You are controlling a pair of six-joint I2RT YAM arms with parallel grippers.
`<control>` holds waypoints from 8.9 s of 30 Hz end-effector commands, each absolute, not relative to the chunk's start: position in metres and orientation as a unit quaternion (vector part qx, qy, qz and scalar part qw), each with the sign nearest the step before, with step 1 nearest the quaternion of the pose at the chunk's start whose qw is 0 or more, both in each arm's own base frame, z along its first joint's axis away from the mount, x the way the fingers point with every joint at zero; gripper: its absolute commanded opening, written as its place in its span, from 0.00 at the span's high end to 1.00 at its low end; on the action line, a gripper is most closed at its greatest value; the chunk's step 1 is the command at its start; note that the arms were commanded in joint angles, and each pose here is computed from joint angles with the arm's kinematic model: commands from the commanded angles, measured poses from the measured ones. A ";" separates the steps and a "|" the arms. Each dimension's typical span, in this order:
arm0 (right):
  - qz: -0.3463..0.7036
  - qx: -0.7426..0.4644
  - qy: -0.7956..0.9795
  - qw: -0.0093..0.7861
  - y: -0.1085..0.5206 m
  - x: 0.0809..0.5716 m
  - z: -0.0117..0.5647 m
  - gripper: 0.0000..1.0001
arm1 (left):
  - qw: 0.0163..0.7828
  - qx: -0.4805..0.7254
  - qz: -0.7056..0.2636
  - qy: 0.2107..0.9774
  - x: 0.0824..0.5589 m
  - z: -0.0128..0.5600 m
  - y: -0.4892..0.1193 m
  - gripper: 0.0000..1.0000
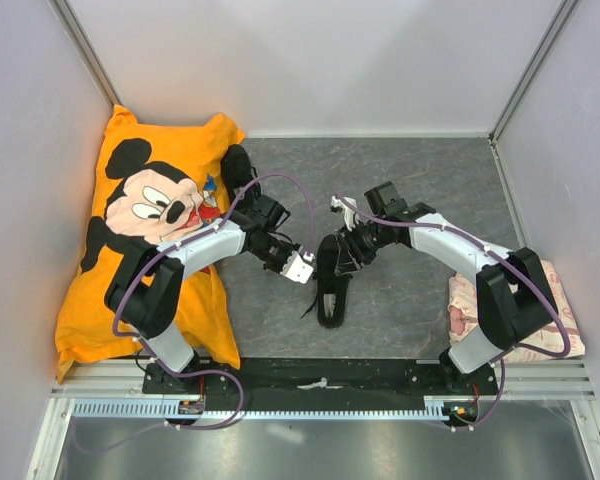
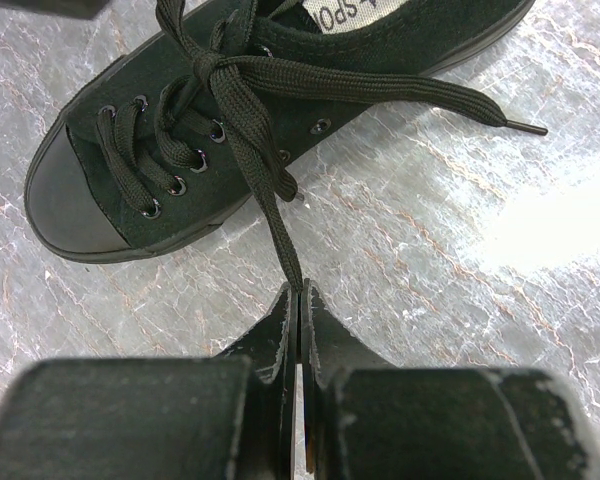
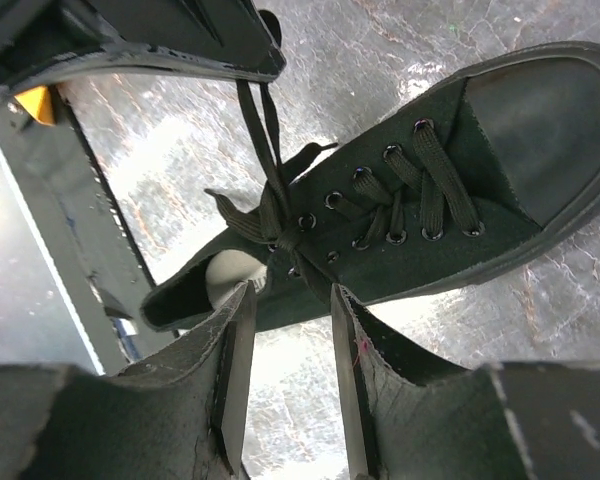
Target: Tie the shoes
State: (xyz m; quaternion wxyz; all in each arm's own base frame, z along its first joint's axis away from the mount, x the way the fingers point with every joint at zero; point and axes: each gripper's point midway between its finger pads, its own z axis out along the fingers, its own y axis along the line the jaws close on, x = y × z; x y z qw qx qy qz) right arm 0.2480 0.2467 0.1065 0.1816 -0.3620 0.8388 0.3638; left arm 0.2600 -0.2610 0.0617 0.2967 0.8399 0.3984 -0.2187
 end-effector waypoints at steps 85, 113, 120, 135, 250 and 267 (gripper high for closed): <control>0.312 -0.421 0.834 0.171 0.257 0.249 0.082 0.81 | 0.296 0.840 -0.232 0.391 0.254 0.063 -0.263 0.98; 0.280 -0.424 0.843 0.176 0.223 0.249 0.090 1.00 | 0.293 0.839 -0.230 0.396 0.257 0.058 -0.257 0.99; 0.275 -0.424 0.846 0.171 0.219 0.248 0.086 1.00 | 0.290 0.838 -0.231 0.399 0.257 0.057 -0.256 0.98; 0.286 -0.418 0.847 0.164 0.214 0.249 0.087 1.00 | 0.299 0.835 -0.237 0.397 0.259 0.062 -0.260 0.99; 0.315 -0.354 0.863 0.175 0.258 0.289 0.068 0.53 | 0.295 0.843 -0.265 0.364 0.157 0.052 -0.252 0.97; 0.374 -0.384 0.834 0.130 0.216 0.239 0.103 0.34 | 0.415 0.779 -0.210 0.420 0.288 0.097 -0.279 0.48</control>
